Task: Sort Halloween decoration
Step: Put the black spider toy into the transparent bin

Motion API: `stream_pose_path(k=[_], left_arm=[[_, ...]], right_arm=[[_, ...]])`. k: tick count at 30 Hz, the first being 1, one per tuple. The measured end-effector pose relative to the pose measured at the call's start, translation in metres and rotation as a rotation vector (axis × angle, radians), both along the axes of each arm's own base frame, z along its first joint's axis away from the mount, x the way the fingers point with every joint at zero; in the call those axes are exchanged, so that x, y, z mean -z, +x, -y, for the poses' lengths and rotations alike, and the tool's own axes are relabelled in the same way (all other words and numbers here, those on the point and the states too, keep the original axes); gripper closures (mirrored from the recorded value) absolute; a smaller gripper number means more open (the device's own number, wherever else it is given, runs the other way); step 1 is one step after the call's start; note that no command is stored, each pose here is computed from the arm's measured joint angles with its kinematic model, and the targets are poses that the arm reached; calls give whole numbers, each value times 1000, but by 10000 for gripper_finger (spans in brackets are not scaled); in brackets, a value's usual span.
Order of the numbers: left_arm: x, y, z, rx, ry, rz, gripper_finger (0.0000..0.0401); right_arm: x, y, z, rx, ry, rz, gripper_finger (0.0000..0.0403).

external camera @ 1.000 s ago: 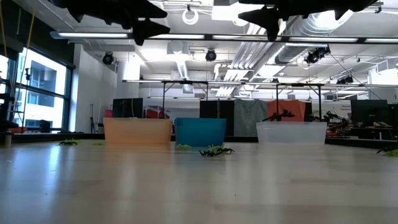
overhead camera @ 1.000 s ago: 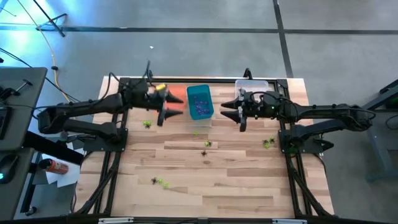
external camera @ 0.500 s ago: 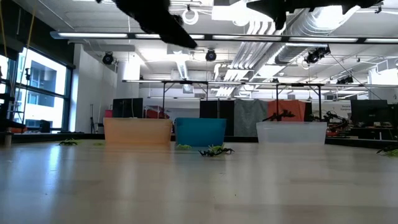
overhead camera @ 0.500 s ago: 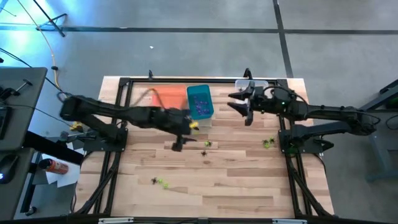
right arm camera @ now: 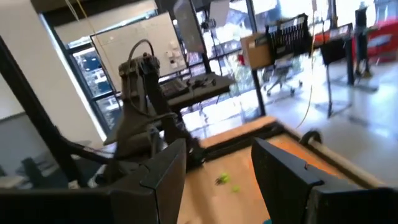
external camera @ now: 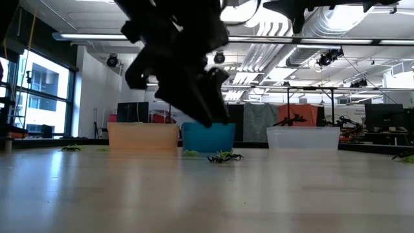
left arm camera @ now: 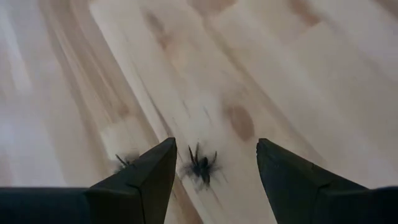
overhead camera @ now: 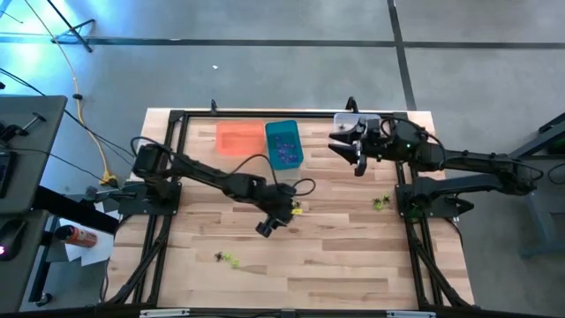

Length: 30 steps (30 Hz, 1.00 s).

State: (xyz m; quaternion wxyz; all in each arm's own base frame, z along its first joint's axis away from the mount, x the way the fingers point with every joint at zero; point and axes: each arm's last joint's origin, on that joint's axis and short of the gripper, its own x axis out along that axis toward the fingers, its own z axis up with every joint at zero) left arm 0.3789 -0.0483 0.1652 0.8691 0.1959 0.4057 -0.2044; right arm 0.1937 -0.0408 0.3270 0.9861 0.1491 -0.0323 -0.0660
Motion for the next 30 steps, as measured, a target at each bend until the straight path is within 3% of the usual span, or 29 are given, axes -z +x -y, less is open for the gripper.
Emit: stream_pose_path(k=[4, 11, 21, 25, 30], left_arm=[[18, 4, -5, -32, -17, -51, 195], [38, 9, -5, 74, 53, -44, 195], [51, 15, -16, 79, 35, -34, 199], [52, 16, -21, 81, 23, -38, 233], [53, 15, -29, 61, 25, -51, 324]], right_arm=[[3, 1, -6, -33, 82, -26, 222], [9, 5, -14, -6, 136, -66, 222], [21, 20, -25, 3, 156, -129, 222], [26, 26, -29, -13, 156, -154, 222], [30, 29, -30, -19, 156, -170, 222]])
